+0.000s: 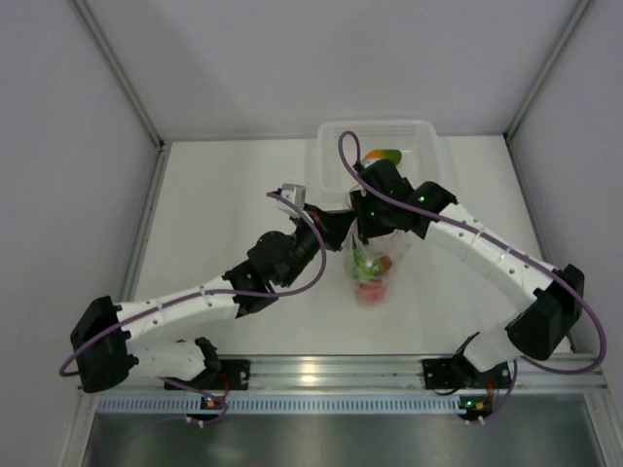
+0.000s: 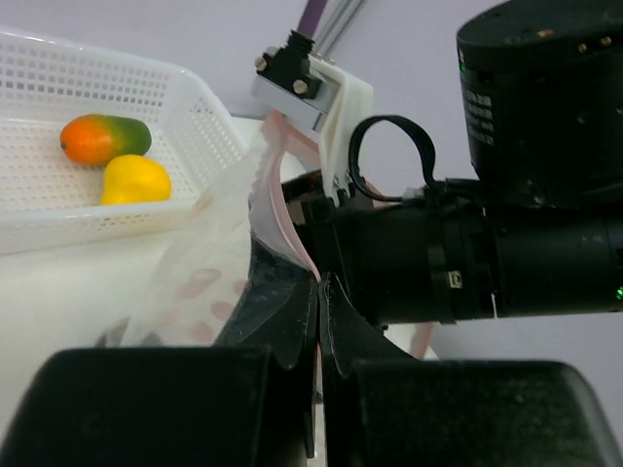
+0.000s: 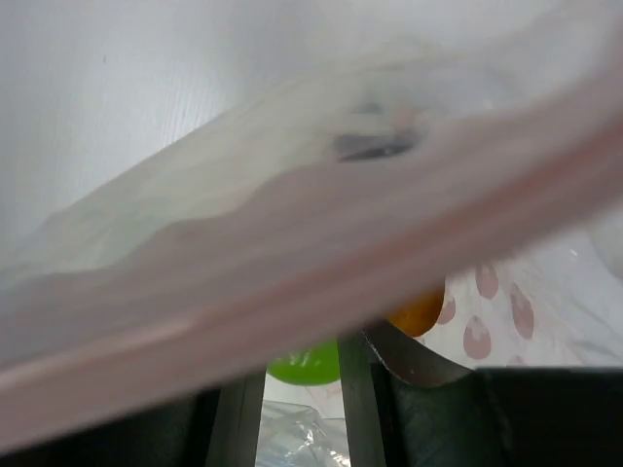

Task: Open the zip-top bag and remove the fake food
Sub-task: Adjust the zipper food storage bag at the center of the board.

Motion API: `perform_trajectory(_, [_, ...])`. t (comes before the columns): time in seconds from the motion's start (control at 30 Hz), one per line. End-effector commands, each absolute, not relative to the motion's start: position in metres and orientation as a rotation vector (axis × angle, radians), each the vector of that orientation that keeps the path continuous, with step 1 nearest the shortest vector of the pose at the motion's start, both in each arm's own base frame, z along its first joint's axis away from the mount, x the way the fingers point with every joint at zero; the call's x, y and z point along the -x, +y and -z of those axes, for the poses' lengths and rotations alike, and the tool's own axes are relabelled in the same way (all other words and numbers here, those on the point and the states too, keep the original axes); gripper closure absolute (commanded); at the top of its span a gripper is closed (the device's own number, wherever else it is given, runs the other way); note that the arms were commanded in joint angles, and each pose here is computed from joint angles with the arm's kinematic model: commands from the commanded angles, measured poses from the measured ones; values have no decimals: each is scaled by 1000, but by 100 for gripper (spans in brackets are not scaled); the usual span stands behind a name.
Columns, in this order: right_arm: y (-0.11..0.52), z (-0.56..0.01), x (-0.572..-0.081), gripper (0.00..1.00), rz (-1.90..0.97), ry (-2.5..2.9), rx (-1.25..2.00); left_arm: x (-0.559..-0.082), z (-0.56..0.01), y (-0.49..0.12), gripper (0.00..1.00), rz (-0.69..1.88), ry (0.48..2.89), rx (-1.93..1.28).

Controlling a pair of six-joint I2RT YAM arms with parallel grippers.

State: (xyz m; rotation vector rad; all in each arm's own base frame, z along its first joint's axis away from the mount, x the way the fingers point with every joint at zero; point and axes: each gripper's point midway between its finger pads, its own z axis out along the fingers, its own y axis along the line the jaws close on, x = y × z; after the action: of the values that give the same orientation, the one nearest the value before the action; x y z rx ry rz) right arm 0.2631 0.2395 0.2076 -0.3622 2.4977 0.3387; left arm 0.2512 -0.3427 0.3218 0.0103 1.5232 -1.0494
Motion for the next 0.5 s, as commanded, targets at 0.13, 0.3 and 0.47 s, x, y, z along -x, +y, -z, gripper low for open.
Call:
perform_trajectory(0.13, [245, -234, -303, 67, -320, 2297, 304, -235, -367, -334, 100, 1141, 1379, -52])
perform_trajectory(0.3, [243, -227, -300, 68, -318, 2314, 321, -230, -374, -345, 100, 1185, 1366, -104])
perform_trajectory(0.47, [253, -205, -280, 67, -418, 2402, 378, -229, -320, -349, 100, 1198, 1501, -23])
